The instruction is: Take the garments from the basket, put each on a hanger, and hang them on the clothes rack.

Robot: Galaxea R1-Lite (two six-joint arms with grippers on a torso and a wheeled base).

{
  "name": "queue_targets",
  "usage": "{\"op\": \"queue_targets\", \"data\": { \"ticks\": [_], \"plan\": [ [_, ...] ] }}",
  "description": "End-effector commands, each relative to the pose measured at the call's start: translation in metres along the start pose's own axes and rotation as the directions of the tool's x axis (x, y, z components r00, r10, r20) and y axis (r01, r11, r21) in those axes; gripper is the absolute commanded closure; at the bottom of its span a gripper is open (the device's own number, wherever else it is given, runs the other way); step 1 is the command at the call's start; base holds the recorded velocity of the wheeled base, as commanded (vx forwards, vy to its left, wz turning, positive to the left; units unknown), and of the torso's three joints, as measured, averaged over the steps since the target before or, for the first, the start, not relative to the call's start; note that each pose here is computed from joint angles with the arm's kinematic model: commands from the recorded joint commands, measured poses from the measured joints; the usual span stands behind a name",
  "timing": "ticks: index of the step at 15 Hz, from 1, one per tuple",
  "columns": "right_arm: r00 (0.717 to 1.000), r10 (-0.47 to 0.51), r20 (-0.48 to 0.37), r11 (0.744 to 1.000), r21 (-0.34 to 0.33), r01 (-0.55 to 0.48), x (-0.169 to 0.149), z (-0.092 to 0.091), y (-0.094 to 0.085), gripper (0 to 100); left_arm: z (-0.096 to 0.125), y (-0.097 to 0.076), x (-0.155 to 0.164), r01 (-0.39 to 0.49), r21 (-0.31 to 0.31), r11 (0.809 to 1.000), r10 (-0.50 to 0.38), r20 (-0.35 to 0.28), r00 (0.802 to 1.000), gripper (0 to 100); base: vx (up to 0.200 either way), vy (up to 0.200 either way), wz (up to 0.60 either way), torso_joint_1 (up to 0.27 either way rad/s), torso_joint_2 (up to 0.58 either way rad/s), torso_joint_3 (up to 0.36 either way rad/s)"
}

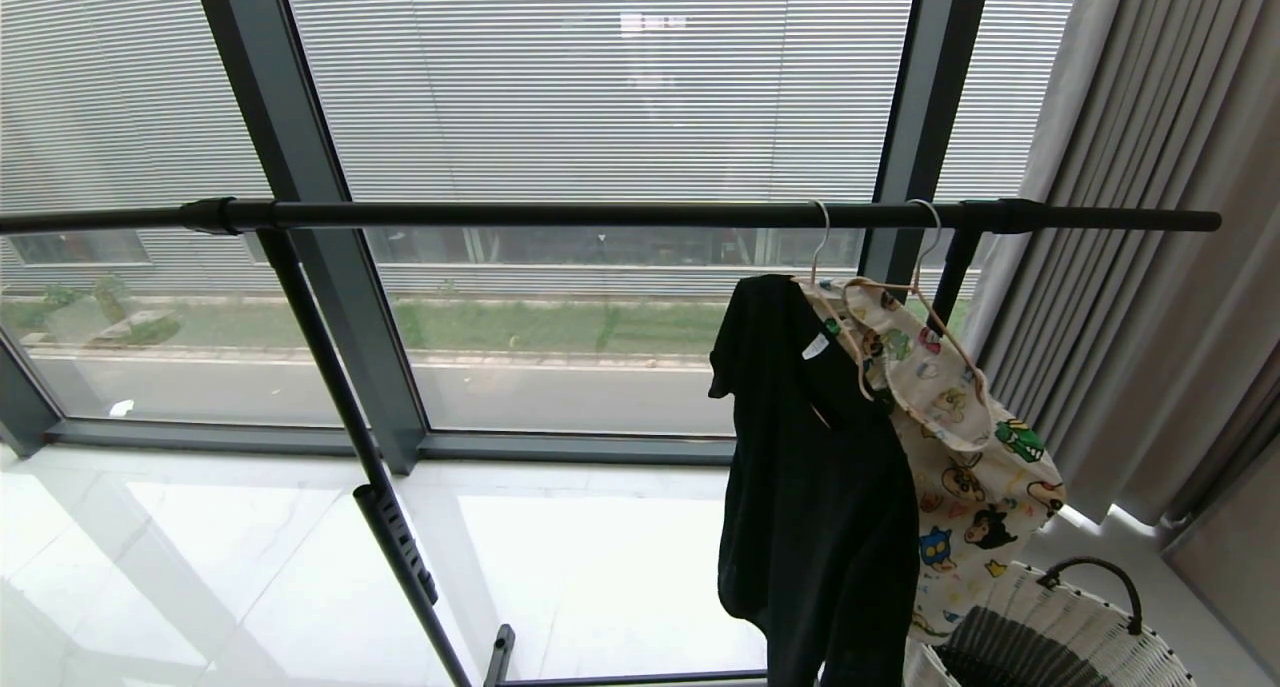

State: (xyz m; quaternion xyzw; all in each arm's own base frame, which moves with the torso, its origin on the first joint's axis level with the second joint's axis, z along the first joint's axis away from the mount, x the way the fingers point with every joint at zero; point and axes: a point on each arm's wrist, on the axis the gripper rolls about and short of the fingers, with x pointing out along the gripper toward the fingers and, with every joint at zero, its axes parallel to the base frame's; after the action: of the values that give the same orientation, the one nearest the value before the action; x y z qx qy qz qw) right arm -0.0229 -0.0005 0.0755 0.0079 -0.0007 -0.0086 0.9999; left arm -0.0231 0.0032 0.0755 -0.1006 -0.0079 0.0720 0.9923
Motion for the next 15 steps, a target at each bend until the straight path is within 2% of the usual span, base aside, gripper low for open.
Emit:
{"op": "queue_targets", "data": {
  "ticks": [1, 11, 13, 15],
  "plan": [
    [1.0, 0.0, -0.001, 1.0, 0.0, 0.0, 0.0001, 0.0, 0.0, 0, 0.0, 0.0, 0.0001, -0.001, 0.0, 1.0, 0.001, -0.001, 1.0, 0, 0.0, 0.0, 0.0, 0.0, 0.0, 0.0],
    [1.0, 0.0, -0.004, 1.0, -0.005, 0.0, 0.0002, -0.0001, 0.0, 0, 0.0, 0.0, 0.0001, -0.001, 0.0, 1.0, 0.001, -0.001, 1.0, 0, 0.0, 0.0, 0.0, 0.0, 0.0, 0.0],
    [1.0, 0.0, -0.006, 0.998, -0.056, -0.001, 0.0002, -0.0003, 0.0, 0, 0.0, 0.0, 0.0001, -0.001, 0.0, 1.0, 0.001, -0.001, 1.0, 0, 0.0, 0.0, 0.0, 0.0, 0.0, 0.0],
    [1.0, 0.0, -0.004, 0.998, -0.057, -0.001, 0.0001, 0.0002, 0.0, 0, 0.0, 0.0, 0.0001, -0.001, 0.0, 1.0, 0.001, -0.001, 1.0, 0, 0.0, 0.0, 0.0, 0.0, 0.0, 0.0]
  ]
}}
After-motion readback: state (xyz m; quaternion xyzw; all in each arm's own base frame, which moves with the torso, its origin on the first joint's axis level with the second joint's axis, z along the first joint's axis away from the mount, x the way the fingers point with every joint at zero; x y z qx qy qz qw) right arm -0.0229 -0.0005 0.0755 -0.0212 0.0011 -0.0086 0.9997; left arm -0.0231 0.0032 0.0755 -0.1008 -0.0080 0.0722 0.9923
